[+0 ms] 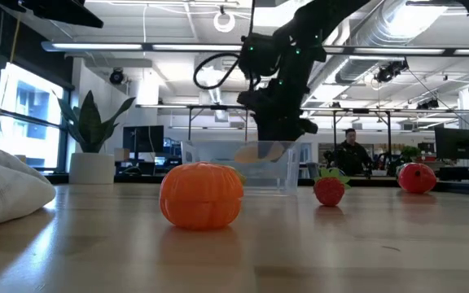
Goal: Pick and placing Produce into tupperware
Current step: Put the banana into the transparent bin
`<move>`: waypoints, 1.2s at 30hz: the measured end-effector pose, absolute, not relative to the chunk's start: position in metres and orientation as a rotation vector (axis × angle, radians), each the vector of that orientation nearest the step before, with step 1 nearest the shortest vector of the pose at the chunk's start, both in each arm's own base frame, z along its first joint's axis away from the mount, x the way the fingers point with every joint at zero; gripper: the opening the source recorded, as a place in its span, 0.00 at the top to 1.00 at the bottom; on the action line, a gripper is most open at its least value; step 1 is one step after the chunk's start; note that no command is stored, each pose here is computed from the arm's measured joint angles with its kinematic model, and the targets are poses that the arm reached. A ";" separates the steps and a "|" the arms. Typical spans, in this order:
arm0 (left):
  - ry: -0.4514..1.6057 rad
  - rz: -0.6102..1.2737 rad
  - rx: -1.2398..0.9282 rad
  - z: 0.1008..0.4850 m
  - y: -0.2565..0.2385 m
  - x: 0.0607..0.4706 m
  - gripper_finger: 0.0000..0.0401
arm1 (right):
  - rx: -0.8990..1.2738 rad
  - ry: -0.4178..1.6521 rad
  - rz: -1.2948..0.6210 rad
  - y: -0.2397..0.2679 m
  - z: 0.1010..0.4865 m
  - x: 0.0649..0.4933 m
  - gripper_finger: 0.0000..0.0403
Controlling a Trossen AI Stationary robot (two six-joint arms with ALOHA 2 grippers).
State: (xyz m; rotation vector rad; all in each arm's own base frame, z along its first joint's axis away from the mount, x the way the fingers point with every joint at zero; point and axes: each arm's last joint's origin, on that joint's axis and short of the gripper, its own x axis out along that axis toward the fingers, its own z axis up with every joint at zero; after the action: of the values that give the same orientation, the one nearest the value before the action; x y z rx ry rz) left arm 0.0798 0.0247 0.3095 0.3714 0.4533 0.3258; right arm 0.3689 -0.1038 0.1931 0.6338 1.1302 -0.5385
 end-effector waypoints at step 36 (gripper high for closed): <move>0.453 0.326 0.371 0.309 0.025 0.080 1.00 | 0.690 1.162 -0.625 -0.109 0.163 0.377 0.64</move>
State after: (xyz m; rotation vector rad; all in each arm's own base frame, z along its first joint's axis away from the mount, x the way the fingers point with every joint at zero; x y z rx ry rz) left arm 0.0798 0.0247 0.3095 0.3712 0.4532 0.3261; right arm 0.3770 -0.1091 0.1628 0.6905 1.1619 -0.6252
